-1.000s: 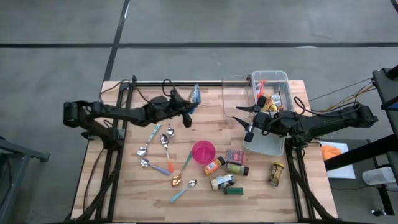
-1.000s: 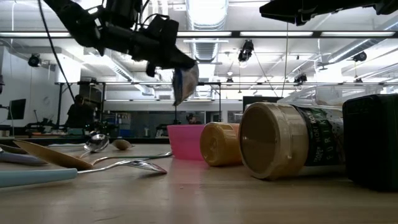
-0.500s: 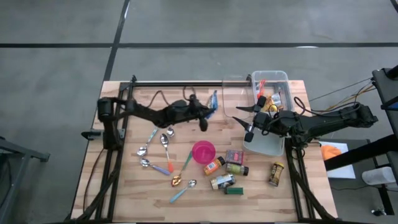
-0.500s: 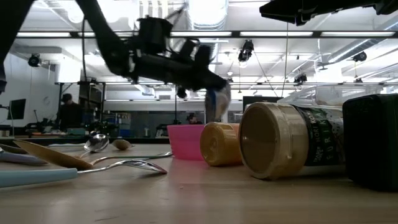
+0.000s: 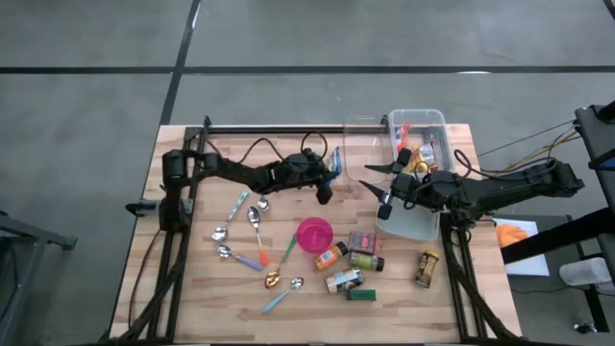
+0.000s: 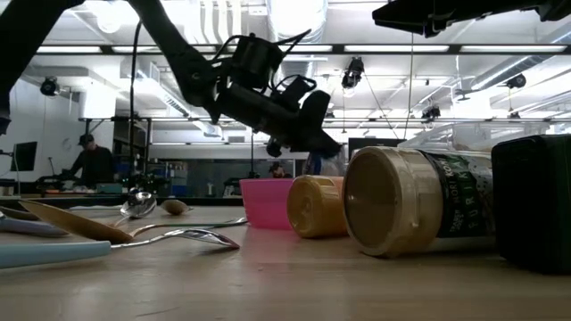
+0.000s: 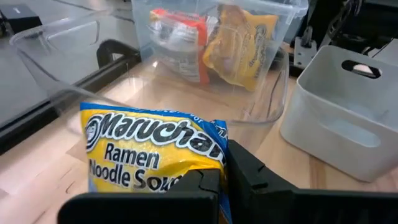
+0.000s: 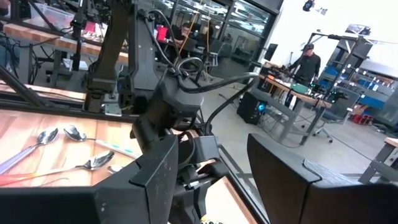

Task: Pick & Place Food Item
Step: Put the blue noodle pack into the white bin

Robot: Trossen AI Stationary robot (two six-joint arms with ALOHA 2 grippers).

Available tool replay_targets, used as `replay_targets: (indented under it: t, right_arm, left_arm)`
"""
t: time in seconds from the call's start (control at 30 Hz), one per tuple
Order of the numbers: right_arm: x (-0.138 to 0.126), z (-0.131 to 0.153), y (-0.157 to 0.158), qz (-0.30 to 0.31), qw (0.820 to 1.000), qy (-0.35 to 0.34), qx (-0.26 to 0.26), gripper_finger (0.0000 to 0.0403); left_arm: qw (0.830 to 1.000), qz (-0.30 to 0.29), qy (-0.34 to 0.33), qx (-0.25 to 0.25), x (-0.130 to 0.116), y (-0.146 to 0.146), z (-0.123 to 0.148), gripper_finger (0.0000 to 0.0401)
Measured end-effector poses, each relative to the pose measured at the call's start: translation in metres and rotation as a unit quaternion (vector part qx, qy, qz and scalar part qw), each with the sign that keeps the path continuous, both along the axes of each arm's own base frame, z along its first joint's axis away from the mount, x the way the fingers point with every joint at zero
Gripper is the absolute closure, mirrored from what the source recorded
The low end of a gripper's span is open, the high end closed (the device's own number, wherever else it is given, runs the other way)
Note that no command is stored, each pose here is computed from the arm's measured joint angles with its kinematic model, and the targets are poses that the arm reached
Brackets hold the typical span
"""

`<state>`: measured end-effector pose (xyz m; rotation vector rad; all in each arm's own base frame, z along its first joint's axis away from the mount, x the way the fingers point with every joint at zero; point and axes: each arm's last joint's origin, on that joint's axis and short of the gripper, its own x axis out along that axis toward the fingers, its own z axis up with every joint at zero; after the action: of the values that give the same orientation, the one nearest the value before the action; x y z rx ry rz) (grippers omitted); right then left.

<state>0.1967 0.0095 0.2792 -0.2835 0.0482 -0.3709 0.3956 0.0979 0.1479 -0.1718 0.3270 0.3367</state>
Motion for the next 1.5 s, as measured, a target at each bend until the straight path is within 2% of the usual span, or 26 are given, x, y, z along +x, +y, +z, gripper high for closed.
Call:
replay_targets:
  t: [0.27,0.4,0.53,0.83,1.0,1.1,1.23,1.33,1.5]
  right_arm:
    - [0.000,-0.001,0.000,0.000,1.000,0.007,-0.001,0.0211]
    - [0.000,-0.001,0.000,0.000,1.000,0.007,-0.001,0.0211]
    - [0.000,-0.001,0.000,0.000,1.000,0.007,-0.001,0.0211]
    - [0.000,-0.001,0.000,0.000,1.000,0.007,-0.001,0.0211]
    - [0.000,-0.001,0.000,0.000,1.000,0.007,-0.001,0.0211]
    - [0.000,-0.001,0.000,0.000,1.000,0.007,-0.001,0.0211]
    - [0.000,-0.001,0.000,0.000,1.000,0.007,-0.001,0.0211]
    - [0.000,-0.001,0.000,0.000,1.000,0.006,-0.001,0.0211]
    - [0.000,-0.001,0.000,0.000,1.000,0.007,-0.001,0.0211]
  left_arm:
    - [0.999,0.011,0.010,-0.032,-0.002,-0.001,-0.006,0.0395]
    - [0.999,0.011,0.010,-0.033,-0.002,-0.001,-0.006,0.0367]
    - [0.999,0.001,0.010,-0.037,-0.002,-0.002,-0.006,0.0299]
    - [0.999,-0.024,0.005,-0.043,-0.001,-0.003,-0.005,0.0095]
    - [0.999,-0.024,0.005,-0.043,-0.001,-0.003,-0.005,0.0024]
    - [0.999,-0.024,0.004,-0.043,-0.001,-0.003,-0.005,0.0006]
    - [0.999,-0.024,-0.002,-0.041,-0.002,-0.004,0.001,0.0003]
    - [0.999,-0.030,-0.018,-0.038,-0.003,-0.004,0.012,0.0004]
    - [0.997,-0.073,-0.035,-0.007,-0.013,-0.008,0.039,0.0005]
